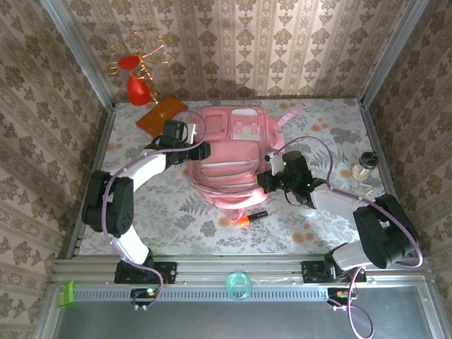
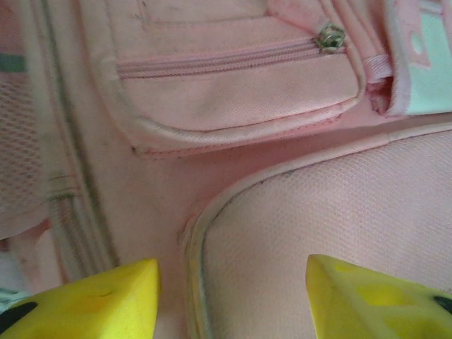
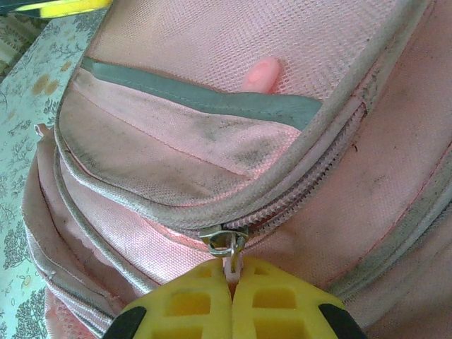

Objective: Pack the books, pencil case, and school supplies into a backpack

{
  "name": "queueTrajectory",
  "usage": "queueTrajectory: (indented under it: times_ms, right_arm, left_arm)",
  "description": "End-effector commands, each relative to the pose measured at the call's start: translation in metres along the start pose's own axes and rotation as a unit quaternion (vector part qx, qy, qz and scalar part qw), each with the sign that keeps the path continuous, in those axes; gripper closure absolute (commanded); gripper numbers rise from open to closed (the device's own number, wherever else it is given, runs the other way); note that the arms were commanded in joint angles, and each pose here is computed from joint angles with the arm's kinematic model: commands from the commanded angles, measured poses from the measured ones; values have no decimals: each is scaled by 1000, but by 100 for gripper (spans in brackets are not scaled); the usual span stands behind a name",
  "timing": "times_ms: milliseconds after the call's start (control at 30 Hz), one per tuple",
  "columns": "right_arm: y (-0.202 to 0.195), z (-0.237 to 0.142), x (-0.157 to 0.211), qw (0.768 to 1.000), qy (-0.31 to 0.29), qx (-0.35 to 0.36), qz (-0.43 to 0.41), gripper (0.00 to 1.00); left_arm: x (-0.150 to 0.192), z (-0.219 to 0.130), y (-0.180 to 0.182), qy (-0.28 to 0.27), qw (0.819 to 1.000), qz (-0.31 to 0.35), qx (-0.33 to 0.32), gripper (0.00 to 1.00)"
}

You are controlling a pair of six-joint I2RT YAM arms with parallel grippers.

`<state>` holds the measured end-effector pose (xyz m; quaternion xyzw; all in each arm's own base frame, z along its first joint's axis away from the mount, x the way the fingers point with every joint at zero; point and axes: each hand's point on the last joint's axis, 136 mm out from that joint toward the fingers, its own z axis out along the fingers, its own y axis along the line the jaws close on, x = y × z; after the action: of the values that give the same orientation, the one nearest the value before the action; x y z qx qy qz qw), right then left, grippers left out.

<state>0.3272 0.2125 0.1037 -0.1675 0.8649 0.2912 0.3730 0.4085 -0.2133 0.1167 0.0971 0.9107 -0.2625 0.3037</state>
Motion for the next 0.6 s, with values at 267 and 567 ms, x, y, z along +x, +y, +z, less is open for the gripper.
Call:
queueTrajectory:
  times_ms: [267,567]
  right_arm:
    - [-11,0,-20,1000,21,16,-17,100]
    - [-35,-8,-22,994,77,76,-33,100]
  left_arm:
    - [17,23,-14,18,993,-83,84,92]
    - [-5,7,1,-131,972,-193,31,100]
